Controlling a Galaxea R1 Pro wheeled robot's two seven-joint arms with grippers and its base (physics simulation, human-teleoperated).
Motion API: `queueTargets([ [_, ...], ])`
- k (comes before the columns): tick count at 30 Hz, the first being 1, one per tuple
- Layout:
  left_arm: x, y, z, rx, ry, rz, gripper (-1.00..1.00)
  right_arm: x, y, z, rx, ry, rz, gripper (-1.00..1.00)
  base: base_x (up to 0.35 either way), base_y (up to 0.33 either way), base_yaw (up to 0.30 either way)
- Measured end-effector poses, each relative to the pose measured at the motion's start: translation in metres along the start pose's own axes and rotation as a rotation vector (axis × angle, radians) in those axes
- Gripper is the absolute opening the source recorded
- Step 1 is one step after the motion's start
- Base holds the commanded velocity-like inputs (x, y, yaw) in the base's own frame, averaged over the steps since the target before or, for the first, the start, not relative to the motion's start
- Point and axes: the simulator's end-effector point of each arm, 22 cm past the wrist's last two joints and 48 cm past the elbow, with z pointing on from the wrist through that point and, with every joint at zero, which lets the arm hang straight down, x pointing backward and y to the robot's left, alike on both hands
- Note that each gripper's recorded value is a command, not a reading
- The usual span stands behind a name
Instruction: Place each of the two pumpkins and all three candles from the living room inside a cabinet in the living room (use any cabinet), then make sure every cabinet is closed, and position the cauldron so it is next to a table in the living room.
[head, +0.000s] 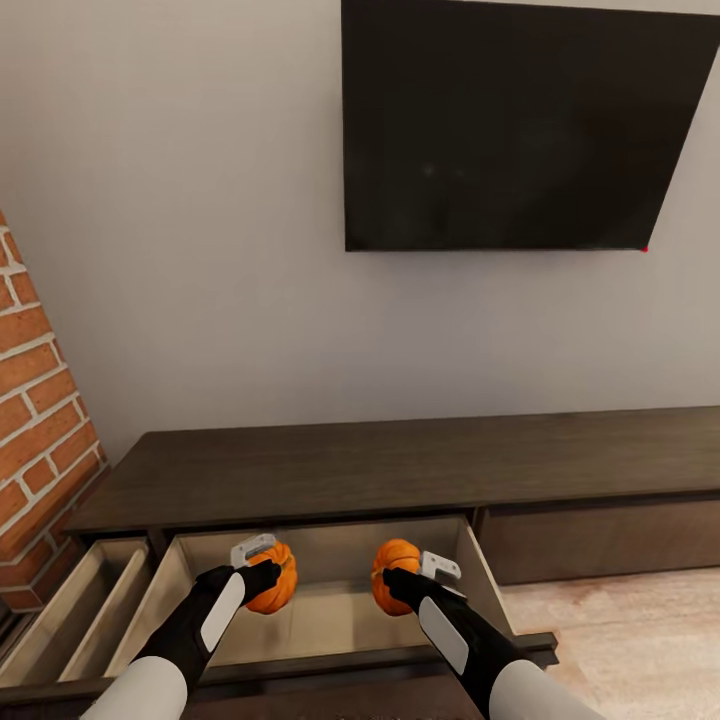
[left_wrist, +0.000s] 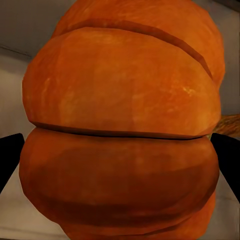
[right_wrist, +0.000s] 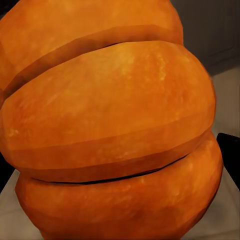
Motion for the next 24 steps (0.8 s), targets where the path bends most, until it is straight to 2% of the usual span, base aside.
queueTargets([
  [24, 0.043, 0.018, 0.034, -0.033, 0.078, 0.003, -1.0, 0.045, -0.021, 0.028, 0.03, 0.078, 0.008, -1.0, 0.0, 0.0, 0.0],
])
